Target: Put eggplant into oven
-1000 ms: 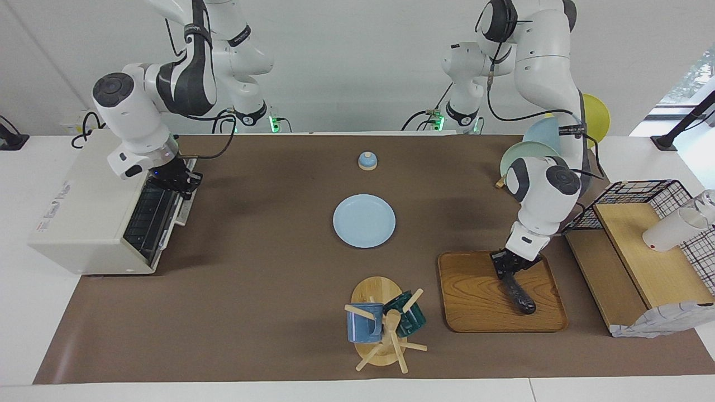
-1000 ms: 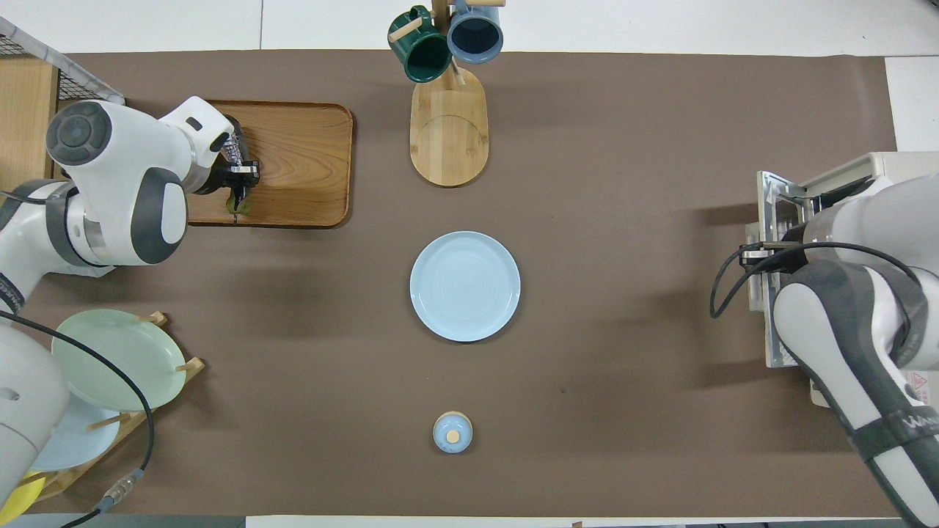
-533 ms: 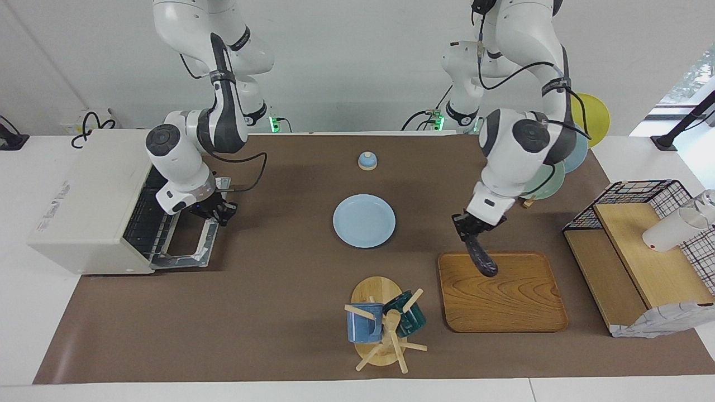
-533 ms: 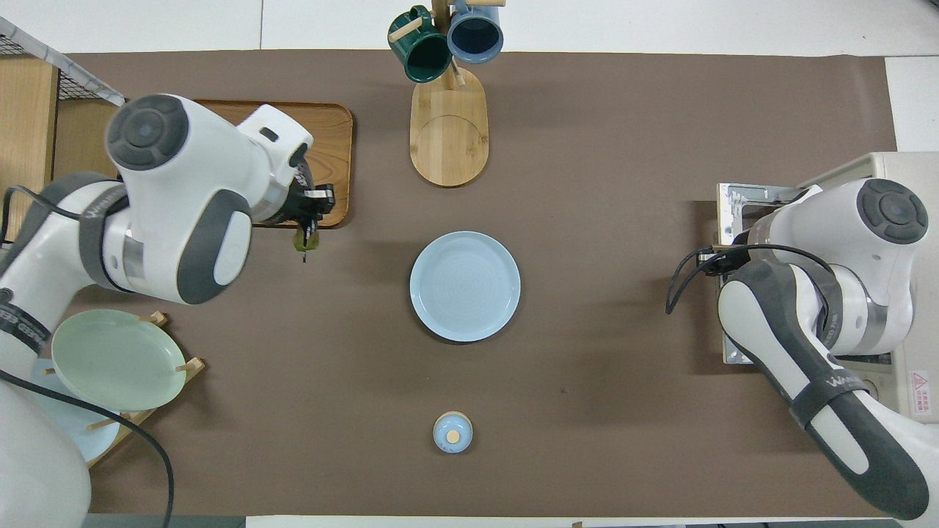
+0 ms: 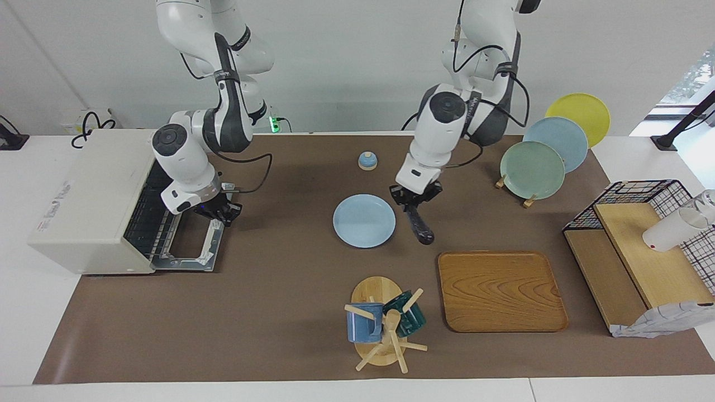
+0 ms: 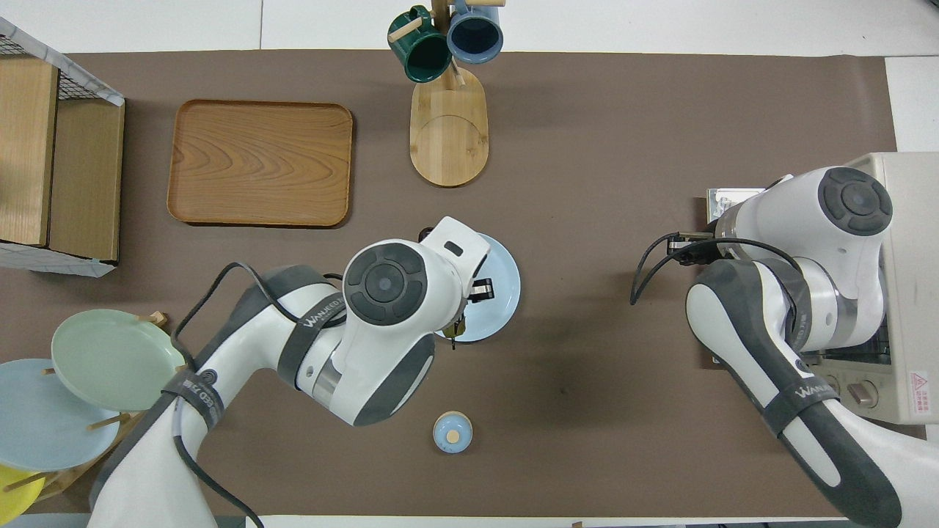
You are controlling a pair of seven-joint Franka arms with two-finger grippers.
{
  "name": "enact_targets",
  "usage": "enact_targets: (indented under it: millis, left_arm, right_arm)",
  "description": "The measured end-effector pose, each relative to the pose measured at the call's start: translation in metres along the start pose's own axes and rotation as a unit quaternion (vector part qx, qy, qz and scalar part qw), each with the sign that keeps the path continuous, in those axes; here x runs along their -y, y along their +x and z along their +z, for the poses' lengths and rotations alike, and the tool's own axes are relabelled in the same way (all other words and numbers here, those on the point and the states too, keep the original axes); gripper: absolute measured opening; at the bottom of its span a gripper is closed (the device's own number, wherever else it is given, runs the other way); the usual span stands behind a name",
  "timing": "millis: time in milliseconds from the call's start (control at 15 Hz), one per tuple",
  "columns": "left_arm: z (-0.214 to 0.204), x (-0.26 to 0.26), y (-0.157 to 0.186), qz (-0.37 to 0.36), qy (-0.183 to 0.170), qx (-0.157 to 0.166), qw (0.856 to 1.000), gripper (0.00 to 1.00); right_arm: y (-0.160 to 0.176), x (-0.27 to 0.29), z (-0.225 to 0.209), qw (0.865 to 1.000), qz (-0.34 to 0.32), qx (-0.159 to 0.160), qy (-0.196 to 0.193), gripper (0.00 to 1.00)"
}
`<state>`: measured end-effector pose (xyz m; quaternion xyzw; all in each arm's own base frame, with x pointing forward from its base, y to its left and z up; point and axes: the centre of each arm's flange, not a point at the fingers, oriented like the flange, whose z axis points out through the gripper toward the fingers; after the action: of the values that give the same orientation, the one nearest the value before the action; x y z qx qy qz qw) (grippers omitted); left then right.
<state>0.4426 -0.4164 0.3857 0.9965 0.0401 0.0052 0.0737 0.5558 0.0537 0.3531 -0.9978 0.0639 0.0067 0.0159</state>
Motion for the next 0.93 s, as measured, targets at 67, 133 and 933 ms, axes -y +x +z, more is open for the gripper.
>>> enact_targets:
  millis: [67,133,933]
  left_arm:
    - [0.011,-0.006,-0.005,0.001,-0.004,-0.003,1.0,0.26]
    - [0.023,-0.01,-0.007,0.0,-0.006,-0.004,1.0,0.26]
    - [-0.036,0.069,0.065,-0.019,0.015,0.004,1.0,1.0]
  right_arm:
    - [0.002,0.004,-0.004,1.0,-0.003,-0.003,0.001,0.01]
    - [0.004,0.007,-0.006,1.0,-0.005,-0.006,0.001,0.01]
    - [-0.001,0.077,-0.021,0.999,-0.038,-0.019,0.005,0.17]
